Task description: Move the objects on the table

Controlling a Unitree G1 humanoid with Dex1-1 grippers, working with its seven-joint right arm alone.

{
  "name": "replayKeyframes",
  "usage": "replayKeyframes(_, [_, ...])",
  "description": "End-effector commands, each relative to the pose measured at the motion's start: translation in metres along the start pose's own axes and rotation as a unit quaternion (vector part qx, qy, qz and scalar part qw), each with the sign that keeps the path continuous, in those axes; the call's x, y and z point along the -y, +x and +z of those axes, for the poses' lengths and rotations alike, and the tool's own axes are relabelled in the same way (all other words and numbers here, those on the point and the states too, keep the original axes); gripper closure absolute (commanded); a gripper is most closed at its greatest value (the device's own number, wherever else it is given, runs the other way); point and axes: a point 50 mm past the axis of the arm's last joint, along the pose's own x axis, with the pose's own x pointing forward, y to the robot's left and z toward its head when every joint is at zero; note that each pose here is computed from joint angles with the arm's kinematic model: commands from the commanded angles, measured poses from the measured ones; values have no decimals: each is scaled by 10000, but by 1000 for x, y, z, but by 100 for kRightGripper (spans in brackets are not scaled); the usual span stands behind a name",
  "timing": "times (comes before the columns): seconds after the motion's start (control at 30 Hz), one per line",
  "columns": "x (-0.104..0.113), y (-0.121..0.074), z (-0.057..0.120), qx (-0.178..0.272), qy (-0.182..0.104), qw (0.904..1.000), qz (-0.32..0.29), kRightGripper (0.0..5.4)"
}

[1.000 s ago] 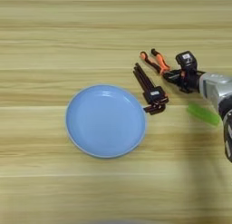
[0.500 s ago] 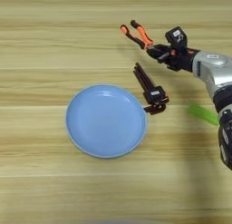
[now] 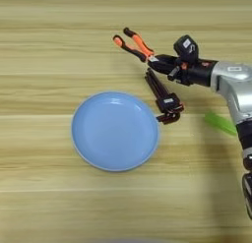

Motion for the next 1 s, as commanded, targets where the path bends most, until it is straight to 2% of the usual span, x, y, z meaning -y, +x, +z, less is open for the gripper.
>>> replayKeyframes(0.03, [0,-17,62,745,-976,9924,0,453])
replayKeyframes(0.47, [-29,-28,66,802,-1192,9869,737,453])
replayKeyframes(0.7, [-45,-28,58,679,-1267,9817,1251,453])
replayKeyframes(1.0, [-59,-16,42,362,-1234,9756,1781,453])
